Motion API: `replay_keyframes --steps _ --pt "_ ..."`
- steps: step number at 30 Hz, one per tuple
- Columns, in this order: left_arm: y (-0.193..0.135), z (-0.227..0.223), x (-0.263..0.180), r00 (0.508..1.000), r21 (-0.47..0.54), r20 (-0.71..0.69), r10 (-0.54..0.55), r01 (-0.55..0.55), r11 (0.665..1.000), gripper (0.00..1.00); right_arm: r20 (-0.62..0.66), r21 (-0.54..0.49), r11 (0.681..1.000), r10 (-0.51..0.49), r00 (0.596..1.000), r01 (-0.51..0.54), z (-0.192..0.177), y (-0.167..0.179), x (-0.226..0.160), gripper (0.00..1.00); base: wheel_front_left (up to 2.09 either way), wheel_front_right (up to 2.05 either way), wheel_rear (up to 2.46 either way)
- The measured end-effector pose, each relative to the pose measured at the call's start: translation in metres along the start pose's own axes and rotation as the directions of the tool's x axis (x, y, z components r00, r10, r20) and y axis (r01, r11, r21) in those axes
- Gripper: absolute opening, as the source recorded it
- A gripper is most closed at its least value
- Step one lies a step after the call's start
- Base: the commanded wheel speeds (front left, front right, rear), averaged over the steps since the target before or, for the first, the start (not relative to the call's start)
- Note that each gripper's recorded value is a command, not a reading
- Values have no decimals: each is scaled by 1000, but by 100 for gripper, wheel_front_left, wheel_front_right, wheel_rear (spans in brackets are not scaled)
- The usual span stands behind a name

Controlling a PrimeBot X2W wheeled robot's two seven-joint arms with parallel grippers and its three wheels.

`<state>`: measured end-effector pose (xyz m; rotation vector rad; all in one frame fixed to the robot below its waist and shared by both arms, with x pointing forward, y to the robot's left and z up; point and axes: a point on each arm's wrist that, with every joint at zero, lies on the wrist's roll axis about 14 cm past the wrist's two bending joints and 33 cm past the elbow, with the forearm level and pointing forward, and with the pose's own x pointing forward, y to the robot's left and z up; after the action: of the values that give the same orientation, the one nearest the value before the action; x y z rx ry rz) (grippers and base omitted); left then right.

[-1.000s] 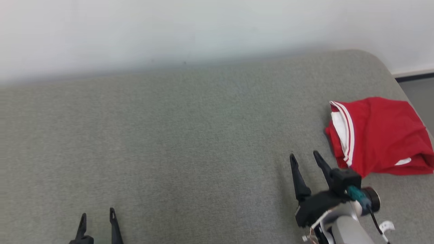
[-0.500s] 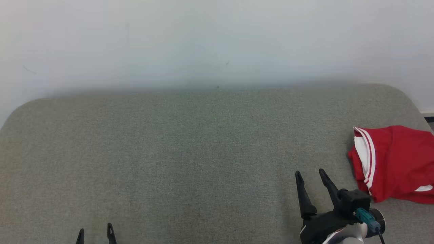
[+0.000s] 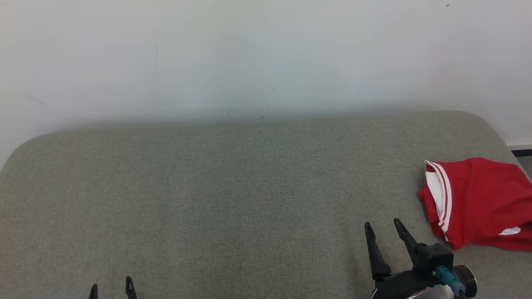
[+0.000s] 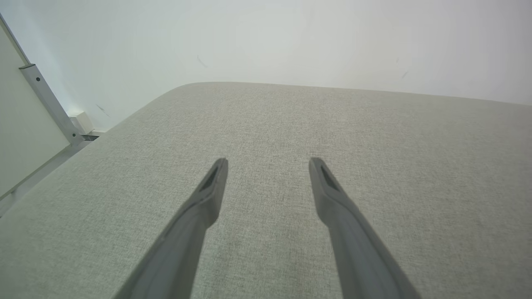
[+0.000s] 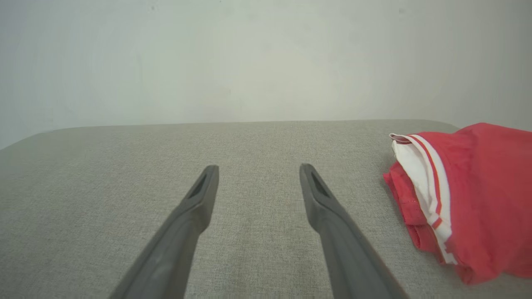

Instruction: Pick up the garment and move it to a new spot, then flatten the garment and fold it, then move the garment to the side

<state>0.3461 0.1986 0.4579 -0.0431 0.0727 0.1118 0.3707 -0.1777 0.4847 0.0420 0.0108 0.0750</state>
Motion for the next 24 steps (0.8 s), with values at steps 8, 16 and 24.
replay_keyframes --steps 8,16,24 --pt "-5 2 3 1000 -5 6 -20 20 1000 100 -20 5 1000 2 1000 -1 -7 1 -6 100 0 0 0" --pt "-10 0 4 999 -29 -2 -34 34 999 100 -27 5 1000 1 1000 -1 -10 1 -7 100 0 0 0" --pt "-12 -5 3 999 -25 -19 -38 38 999 100 -29 -1 1000 19 999 -19 -11 7 -5 100 0 0 0"
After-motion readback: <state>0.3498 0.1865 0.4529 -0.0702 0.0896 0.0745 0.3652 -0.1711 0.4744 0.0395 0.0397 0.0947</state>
